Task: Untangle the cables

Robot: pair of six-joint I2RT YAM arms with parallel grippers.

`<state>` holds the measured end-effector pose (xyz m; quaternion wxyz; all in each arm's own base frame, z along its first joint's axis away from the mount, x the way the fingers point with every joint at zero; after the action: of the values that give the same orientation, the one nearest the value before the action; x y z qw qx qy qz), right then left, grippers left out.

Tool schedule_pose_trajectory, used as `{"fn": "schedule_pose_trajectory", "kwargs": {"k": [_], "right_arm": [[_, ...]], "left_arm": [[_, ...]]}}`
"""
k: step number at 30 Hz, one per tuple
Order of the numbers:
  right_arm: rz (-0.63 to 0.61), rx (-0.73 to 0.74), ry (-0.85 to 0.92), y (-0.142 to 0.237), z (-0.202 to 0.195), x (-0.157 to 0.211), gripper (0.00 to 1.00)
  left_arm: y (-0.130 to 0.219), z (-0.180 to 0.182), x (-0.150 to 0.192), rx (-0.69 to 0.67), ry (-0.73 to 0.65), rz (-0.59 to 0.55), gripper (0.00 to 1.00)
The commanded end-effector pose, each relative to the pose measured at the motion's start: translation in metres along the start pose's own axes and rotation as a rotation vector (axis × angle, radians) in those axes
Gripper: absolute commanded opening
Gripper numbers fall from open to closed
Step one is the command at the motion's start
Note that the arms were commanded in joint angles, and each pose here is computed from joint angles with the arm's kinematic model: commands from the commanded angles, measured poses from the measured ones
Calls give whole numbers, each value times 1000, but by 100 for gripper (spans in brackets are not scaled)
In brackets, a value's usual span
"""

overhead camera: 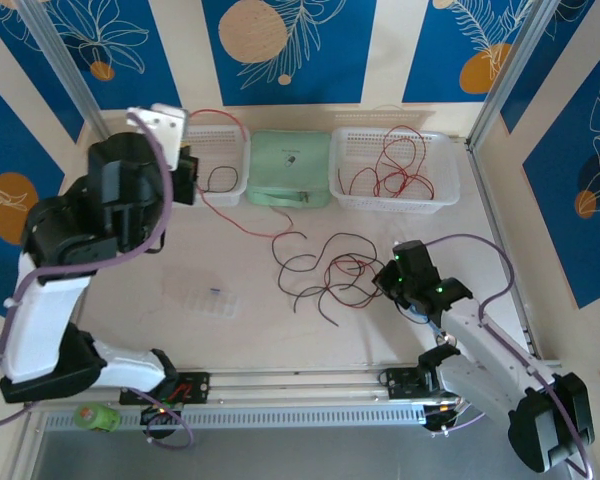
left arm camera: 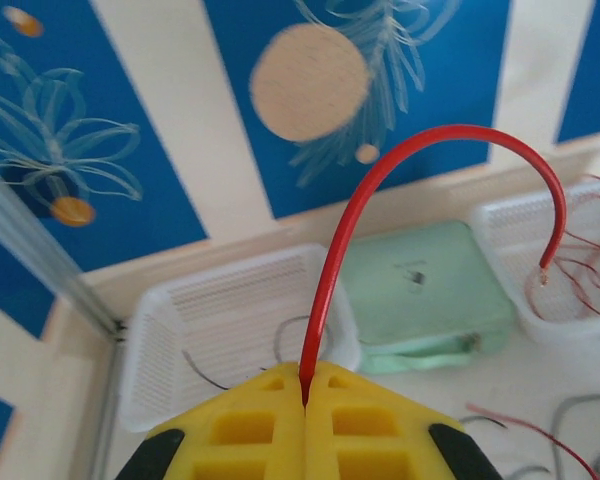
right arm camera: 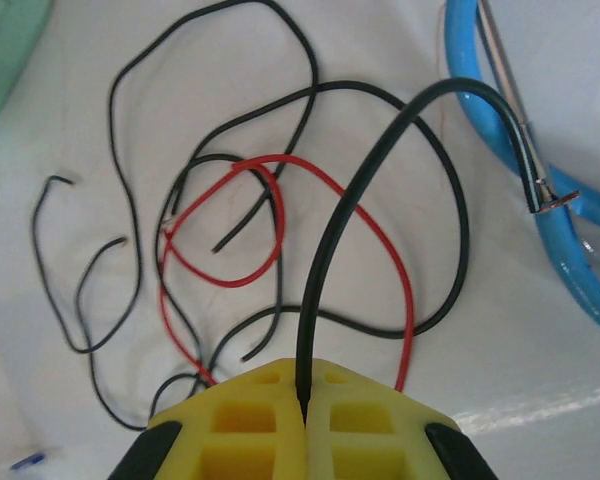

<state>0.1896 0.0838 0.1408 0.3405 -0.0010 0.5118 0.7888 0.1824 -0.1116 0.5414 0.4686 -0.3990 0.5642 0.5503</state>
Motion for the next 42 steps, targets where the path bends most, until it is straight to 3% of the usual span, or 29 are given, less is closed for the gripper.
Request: {"fn": "schedule_pose_trajectory", "kwargs": {"k": [1, 5, 9, 14, 18, 23, 30, 36, 42], "right_arm": [[-15, 61, 43, -13, -7, 3, 0], [14, 97, 93, -27, -2, 12, 0], [30, 131, 146, -33, 5, 19, 0], [45, 137, 190, -37, 6, 30, 0], [61, 121, 208, -40, 4, 39, 0], [75, 102, 237, -39, 7, 47, 0], [85, 92, 248, -36, 9, 54, 0], [75, 91, 248, -29, 10, 52, 0], [71, 97, 237, -23, 2, 54, 0]], "left_arm": [[5, 22, -11, -159, 2, -103, 3], [14, 33, -13, -198, 17, -185, 3], [2, 15, -10, -116, 12, -184, 4], [-46, -53, -8, 88, -28, -145, 3], [-88, -115, -11, 258, -49, -206, 3], [-135, -171, -28, 303, -69, -343, 1], [-172, -213, -35, 362, -9, -468, 2], [-214, -247, -13, 379, -5, -461, 3], [-281, -281, 42, 345, -16, -420, 4]]}}
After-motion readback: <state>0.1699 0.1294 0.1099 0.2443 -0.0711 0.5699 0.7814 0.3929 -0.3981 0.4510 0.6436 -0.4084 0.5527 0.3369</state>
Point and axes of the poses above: each hand's point on the last joint's axis, 136 mm out from that joint toward the fingers, its own y axis back along the fingers, its own z axis along the line the jaws close on, x = y × z, the point moved 7 cm from there along y, back along the fingers, and after that the axes turned 8 degrees about y, right-handed, at the moved point
